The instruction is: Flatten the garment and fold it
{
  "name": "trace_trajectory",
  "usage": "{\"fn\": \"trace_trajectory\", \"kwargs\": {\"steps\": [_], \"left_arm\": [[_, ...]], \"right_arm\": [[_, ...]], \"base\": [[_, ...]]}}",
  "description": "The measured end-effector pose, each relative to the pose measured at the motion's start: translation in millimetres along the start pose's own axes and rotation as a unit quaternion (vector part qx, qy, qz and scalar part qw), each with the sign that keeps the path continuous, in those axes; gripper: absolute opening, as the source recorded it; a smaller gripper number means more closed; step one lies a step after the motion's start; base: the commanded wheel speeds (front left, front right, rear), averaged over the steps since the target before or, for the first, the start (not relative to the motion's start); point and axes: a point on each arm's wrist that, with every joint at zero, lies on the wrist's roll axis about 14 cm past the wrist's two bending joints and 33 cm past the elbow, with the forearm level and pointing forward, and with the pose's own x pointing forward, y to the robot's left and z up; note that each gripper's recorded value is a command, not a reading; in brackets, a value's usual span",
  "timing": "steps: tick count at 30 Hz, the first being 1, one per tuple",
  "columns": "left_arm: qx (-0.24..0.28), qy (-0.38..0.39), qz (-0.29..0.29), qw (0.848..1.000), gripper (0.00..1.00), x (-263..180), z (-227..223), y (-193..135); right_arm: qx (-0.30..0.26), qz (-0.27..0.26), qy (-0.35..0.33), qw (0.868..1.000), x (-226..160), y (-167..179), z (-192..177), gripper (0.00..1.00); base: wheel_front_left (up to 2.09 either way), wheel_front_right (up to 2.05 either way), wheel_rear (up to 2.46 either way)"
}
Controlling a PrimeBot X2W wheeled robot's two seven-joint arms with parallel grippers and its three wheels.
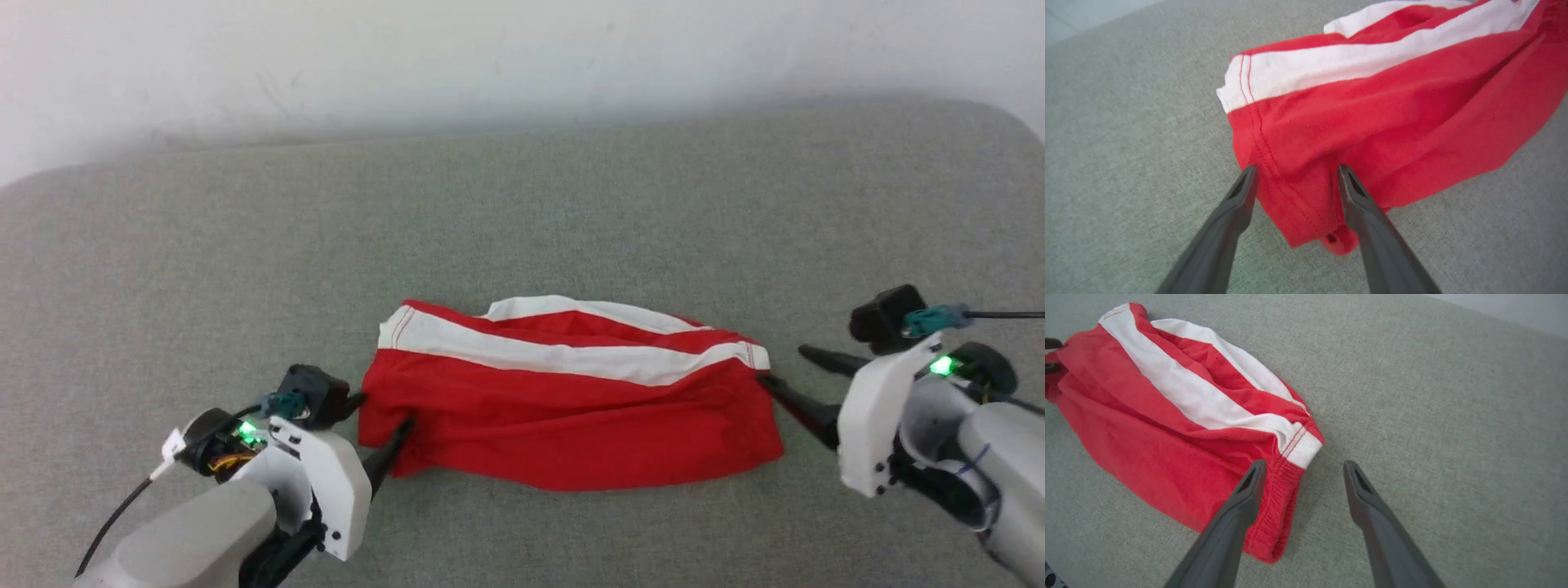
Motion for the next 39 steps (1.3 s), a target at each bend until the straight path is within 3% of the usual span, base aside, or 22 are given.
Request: {"fn": "trace_trajectory", "kwargs": {"steps": [4, 10, 17, 23, 29, 35, 39], "left_arm": [[0.028, -0.101, 0.050, 0.993, 1.00, -16.2, 41.4, 8.5], [0.063, -0.214, 0.154, 0.963, 1.00, -48.5, 94.2, 31.8], [0.070, -0.319, 0.279, 0.903, 1.00, -92.2, 131.1, 46.7], [0.057, -0.342, 0.350, 0.870, 1.00, -117.0, 118.6, 51.3], [0.049, -0.342, 0.393, 0.852, 1.00, -126.6, 103.7, 53.2], [0.030, -0.326, 0.416, 0.848, 1.00, -129.7, 85.7, 57.2], [0.033, -0.317, 0.423, 0.848, 1.00, -129.3, 79.6, 63.9]], "right_arm": [[-0.050, -0.010, -0.036, 0.998, -23.4, -8.9, 32.7, 1.00], [-0.108, -0.005, -0.027, 0.994, -41.1, -4.3, 62.2, 1.00], [-0.104, 0.004, 0.079, 0.991, -37.6, -3.0, 43.5, 1.00], [-0.079, 0.001, 0.141, 0.987, -20.9, -8.2, 22.3, 1.00], [-0.031, 0.001, 0.173, 0.985, 9.4, -6.6, -1.1, 1.00], [0.013, 0.022, 0.204, 0.979, 33.9, 14.4, -40.8, 1.00], [0.027, 0.025, 0.198, 0.980, 41.3, 17.4, -45.4, 1.00]], "base": [[0.00, 0.00, 0.00], [0.00, 0.00, 0.00], [0.00, 0.00, 0.00], [0.00, 0.00, 0.00], [0.00, 0.00, 0.00], [0.00, 0.00, 0.00], [0.00, 0.00, 0.00]]}}
